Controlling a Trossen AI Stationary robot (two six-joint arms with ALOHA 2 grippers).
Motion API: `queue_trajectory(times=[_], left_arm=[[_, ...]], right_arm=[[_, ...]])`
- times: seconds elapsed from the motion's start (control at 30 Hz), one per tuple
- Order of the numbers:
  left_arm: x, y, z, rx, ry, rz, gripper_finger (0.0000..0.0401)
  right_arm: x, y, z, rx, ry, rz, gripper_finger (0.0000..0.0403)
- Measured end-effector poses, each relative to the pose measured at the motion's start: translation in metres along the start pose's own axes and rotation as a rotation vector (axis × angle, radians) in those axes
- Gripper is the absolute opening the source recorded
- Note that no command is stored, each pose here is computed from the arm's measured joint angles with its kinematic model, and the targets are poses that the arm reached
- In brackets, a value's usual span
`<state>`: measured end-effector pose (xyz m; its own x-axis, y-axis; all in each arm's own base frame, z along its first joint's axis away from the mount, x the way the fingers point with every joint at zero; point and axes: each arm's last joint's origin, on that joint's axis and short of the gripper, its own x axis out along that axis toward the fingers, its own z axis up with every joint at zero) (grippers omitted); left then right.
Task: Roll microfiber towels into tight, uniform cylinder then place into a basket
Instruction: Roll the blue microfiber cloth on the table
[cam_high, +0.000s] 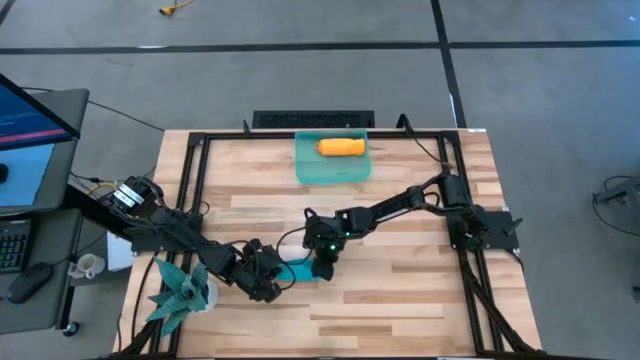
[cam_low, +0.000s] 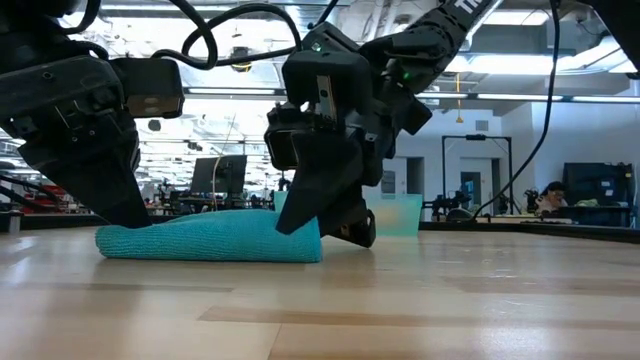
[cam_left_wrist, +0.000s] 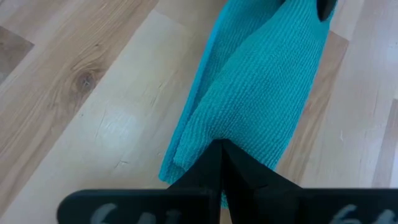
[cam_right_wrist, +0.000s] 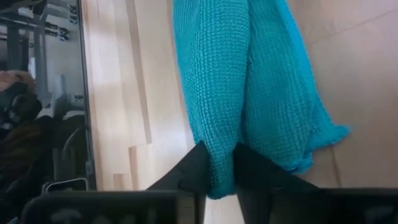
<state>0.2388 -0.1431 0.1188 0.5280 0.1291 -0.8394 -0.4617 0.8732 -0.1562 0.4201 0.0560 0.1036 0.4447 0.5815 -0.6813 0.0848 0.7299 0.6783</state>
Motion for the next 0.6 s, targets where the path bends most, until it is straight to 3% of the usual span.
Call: queue_trajectory(times=[0.3, 0.6], left_arm=[[0.0, 0.0, 0.0, 0.0, 0.0, -0.001, 0.0], [0.0, -0.001, 0.0, -0.003, 0.002, -0.013, 0.0]], right_arm=[[-0.01, -0.001, 0.01, 0.04, 0.071, 0.065, 0.0174], [-0.024, -0.009, 0.014, 0.062, 0.079, 0.043, 0.0201]])
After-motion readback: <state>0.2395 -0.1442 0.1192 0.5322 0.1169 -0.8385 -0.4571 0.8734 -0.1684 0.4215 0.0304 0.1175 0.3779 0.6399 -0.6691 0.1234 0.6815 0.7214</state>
